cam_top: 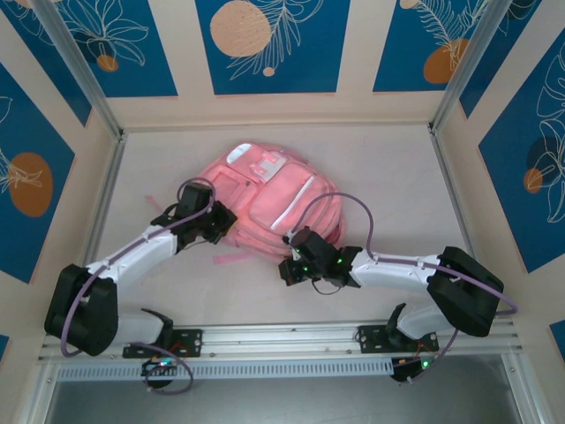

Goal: Pack the student bag
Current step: Unzip the student bag at the center of the table.

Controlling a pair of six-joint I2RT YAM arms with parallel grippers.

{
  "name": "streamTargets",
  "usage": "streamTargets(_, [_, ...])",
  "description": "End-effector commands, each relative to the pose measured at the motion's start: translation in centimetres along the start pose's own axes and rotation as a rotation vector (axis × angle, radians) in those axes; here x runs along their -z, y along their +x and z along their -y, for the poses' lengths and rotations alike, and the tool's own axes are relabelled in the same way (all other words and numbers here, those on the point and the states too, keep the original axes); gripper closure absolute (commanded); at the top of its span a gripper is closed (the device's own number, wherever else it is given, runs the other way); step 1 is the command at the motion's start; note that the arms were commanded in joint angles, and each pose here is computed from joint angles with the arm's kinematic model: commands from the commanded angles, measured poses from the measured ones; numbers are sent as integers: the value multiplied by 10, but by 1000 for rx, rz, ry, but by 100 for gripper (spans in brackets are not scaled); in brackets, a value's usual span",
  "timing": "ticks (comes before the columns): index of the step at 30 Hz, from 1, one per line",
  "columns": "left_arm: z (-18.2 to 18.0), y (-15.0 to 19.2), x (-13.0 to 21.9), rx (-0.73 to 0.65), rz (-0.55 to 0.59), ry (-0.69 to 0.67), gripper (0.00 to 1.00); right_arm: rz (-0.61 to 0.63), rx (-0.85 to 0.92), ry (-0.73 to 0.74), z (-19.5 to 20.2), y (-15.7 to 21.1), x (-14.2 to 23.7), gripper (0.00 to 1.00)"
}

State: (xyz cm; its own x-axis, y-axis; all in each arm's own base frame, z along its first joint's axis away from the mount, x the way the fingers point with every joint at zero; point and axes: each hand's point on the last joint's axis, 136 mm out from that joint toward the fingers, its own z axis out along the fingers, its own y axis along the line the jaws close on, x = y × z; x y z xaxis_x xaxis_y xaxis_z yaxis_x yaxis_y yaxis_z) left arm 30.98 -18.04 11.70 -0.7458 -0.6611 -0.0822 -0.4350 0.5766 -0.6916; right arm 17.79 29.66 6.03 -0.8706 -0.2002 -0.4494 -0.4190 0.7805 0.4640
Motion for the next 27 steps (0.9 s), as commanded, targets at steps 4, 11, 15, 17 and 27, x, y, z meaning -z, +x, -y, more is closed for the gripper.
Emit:
streamTargets(4, [4, -29, 19, -44, 94, -45, 100, 12, -13, 110, 25, 9, 16, 100])
streamTargets(11, [-10, -47, 35, -20, 130, -84, 100, 29, -76, 146, 53, 14, 35, 100])
streamTargets(15, [-12, -56, 43, -14, 141, -95, 100, 34, -110, 159, 66, 15, 44, 100])
streamTargets(17, [-14, -61, 48, -19, 151, -115, 100, 48, -134, 167, 72, 13, 49, 100])
streamTargets(27, [-2, -71, 52, -106, 115, -156, 100, -25, 64, -76, 17, 11, 48, 100])
